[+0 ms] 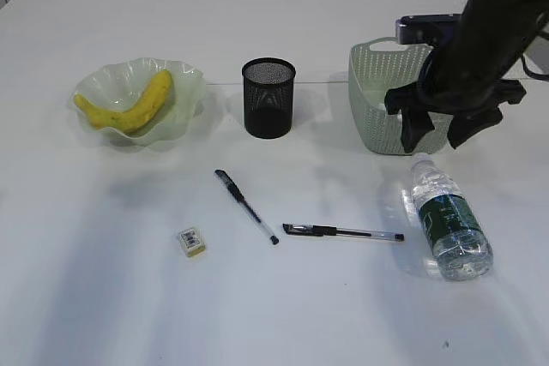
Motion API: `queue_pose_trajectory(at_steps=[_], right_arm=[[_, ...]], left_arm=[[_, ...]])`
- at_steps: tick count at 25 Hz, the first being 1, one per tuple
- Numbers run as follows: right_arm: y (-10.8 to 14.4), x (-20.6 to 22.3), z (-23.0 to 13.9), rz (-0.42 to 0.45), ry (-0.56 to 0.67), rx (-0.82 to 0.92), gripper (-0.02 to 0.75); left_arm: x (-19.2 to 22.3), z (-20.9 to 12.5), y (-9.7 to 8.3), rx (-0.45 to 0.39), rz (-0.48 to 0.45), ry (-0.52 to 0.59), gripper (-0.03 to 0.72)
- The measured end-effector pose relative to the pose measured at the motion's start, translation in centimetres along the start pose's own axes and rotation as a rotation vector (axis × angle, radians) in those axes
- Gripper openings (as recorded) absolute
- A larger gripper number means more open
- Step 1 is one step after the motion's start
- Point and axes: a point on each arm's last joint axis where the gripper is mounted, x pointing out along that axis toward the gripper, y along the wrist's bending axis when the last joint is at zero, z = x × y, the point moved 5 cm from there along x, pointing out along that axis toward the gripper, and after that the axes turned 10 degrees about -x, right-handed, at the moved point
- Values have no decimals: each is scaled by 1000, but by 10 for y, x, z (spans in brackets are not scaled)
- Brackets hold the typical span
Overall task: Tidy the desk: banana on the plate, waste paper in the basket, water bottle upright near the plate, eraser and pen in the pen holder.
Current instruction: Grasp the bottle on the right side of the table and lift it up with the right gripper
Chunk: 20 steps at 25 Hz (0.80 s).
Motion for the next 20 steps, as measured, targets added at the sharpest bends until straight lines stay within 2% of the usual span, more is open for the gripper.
queue_pose_trajectory(at_steps=[6, 10, 15, 20], right_arm=[[-6, 27, 8, -38, 76, -19, 496], [-16, 40, 6, -37, 103, 8, 533], [-39, 43, 2, -15, 110, 74, 554], [-37, 49, 2, 19, 120, 82, 565]], left_arm=[[0, 0, 0, 1, 2, 0, 412], [0, 0, 0, 1, 2, -2, 412], [0, 3, 0, 4, 3, -20, 412], [0, 5, 1, 8, 8, -36, 412]])
